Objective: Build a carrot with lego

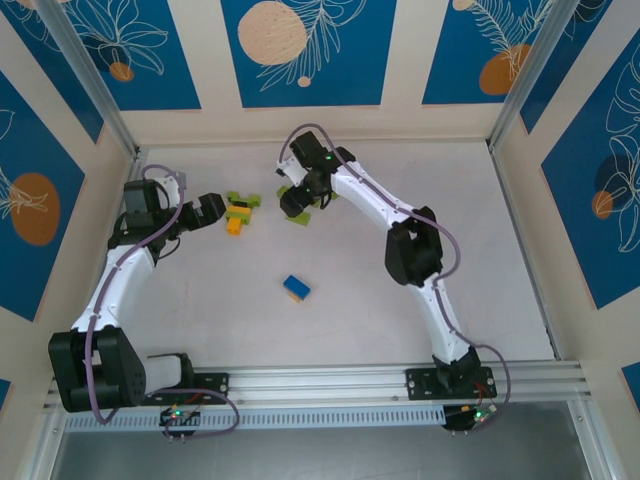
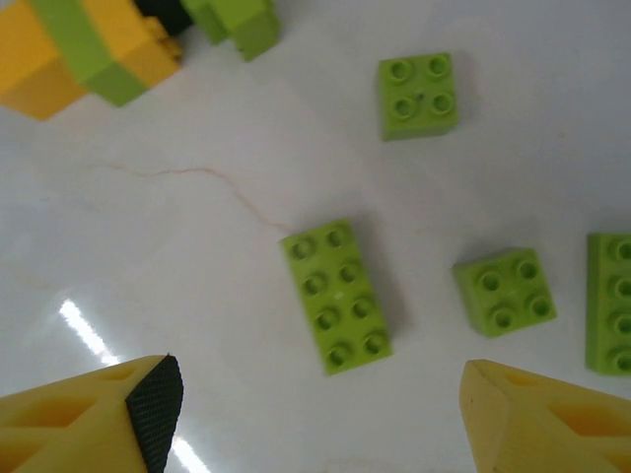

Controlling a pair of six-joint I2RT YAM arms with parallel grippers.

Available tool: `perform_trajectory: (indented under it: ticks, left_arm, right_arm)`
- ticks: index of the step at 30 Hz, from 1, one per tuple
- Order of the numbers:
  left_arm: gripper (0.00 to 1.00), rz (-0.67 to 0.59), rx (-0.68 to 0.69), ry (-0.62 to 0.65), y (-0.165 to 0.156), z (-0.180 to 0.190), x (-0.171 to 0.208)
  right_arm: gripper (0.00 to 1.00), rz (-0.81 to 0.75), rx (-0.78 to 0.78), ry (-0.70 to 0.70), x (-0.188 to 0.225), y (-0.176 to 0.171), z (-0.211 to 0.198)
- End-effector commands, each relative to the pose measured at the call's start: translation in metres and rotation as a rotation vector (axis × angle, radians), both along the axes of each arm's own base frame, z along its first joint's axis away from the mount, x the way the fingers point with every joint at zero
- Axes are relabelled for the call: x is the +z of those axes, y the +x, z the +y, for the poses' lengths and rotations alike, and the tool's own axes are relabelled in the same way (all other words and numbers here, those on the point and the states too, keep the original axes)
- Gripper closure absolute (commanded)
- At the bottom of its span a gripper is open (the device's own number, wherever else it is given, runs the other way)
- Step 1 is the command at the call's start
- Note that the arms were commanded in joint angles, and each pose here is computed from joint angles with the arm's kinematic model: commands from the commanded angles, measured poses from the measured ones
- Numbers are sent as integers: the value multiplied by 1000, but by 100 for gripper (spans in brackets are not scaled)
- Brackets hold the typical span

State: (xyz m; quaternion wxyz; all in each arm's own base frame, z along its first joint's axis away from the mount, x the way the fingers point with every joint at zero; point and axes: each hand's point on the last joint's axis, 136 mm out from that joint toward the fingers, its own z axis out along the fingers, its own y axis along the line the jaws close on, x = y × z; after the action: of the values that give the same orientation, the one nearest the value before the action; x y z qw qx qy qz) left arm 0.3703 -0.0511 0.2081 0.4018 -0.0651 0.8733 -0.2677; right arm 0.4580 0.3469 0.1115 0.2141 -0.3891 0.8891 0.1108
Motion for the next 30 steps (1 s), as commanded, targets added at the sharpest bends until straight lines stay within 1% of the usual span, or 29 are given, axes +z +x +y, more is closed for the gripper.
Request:
perform_trajectory:
  ticks: [1,4,8,15,20,30]
  left_arm:
    - [0,-26,-24,-4,2,-4,10]
    - [0,-26,-24,-6,2,-4,10]
    - [0,-23,-25,-6,3,-5,9]
    - [0,-25,-24,-6,4,-4,10]
    - [0,-25,-25,-6,4,-4,10]
    - [0,-30,-28,-8,3,-5,12]
  right_arm:
    - [24,24,48,5,-7,9,0]
    - [24,29,51,17,-19,22,1]
    - [25,49,74,43,-33,24,7]
    - [32,93,107,49,-54,15,14]
    - [40,110,115,30,-64,11,14]
    - [42,148,141,-6,-83,-1,16]
